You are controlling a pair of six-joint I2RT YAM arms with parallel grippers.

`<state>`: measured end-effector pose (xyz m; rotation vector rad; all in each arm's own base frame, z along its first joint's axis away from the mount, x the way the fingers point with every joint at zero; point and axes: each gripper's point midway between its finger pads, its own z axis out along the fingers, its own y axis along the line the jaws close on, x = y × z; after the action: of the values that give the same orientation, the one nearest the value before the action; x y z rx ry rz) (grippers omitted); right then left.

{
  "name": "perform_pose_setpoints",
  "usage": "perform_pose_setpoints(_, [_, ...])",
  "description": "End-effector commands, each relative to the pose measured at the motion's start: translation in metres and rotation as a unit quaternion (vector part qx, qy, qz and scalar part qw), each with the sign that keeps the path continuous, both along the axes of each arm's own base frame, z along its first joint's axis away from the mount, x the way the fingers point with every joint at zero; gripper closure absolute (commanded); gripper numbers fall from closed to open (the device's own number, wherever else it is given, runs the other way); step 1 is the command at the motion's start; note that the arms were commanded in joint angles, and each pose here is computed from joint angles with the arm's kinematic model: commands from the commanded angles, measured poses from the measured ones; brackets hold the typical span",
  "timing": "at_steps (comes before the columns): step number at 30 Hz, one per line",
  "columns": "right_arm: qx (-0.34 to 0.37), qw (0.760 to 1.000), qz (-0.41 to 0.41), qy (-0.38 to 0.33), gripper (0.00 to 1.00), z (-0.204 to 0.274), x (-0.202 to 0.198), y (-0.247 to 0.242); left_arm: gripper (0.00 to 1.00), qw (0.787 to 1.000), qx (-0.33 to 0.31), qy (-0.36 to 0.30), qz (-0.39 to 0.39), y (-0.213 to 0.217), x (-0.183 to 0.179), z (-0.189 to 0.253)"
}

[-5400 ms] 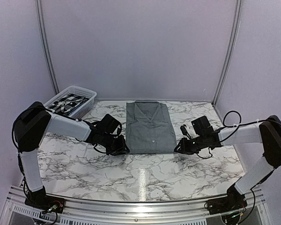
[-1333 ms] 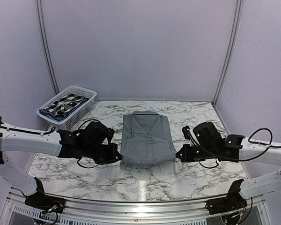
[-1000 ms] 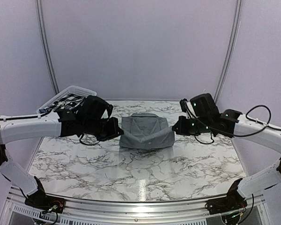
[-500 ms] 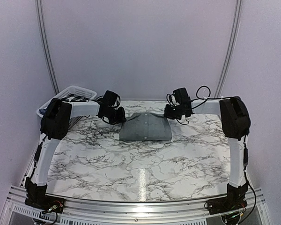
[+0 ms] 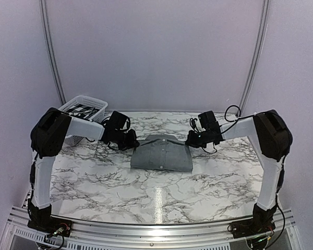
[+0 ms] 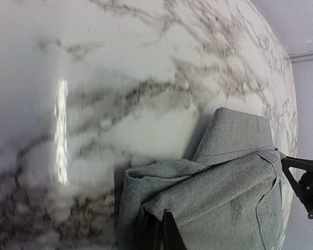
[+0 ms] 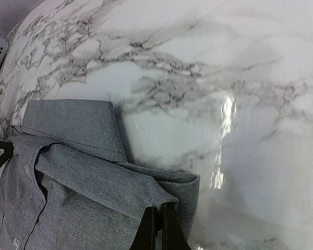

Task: Fold and stack the long sleeve shirts
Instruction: Fold the 2/3-rectangle-folded shirt at the center of the board.

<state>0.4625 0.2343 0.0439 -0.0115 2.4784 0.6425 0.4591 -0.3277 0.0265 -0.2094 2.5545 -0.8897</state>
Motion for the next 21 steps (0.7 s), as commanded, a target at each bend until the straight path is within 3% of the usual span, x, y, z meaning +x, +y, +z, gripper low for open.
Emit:
perform_pose_setpoints(1, [-0.001,1.0,-0.007,-0.013,1.0,0.016,-0.039,-0.005,1.0,1.0,-0.01,-0.02,0.007,0.003,-0.037,0.016])
perform_pose_setpoints(4, [-0.01,1.0,-0.012,-0.016,1.0,0.024,-0.061,-0.013,1.0,0.999,-0.008,-0.031,0.009,0.008,-0.063,0.027])
perform_pose_setpoints(9, [-0.014,0.999,-0.021,-0.035,1.0,0.047,-0.065,-0.02,1.0,0.998,0.005,-0.059,0.028,0.023,-0.071,0.055])
perform_pose_setpoints(14, [-0.027,0.998,-0.031,-0.057,1.0,0.065,-0.051,-0.025,1.0,0.996,0.028,-0.081,0.04,0.034,-0.064,0.074])
perform_pose_setpoints(21, [-0.033,0.996,-0.027,-0.077,1.0,0.069,-0.013,-0.022,1.0,0.996,0.045,-0.067,0.036,0.036,-0.034,0.054])
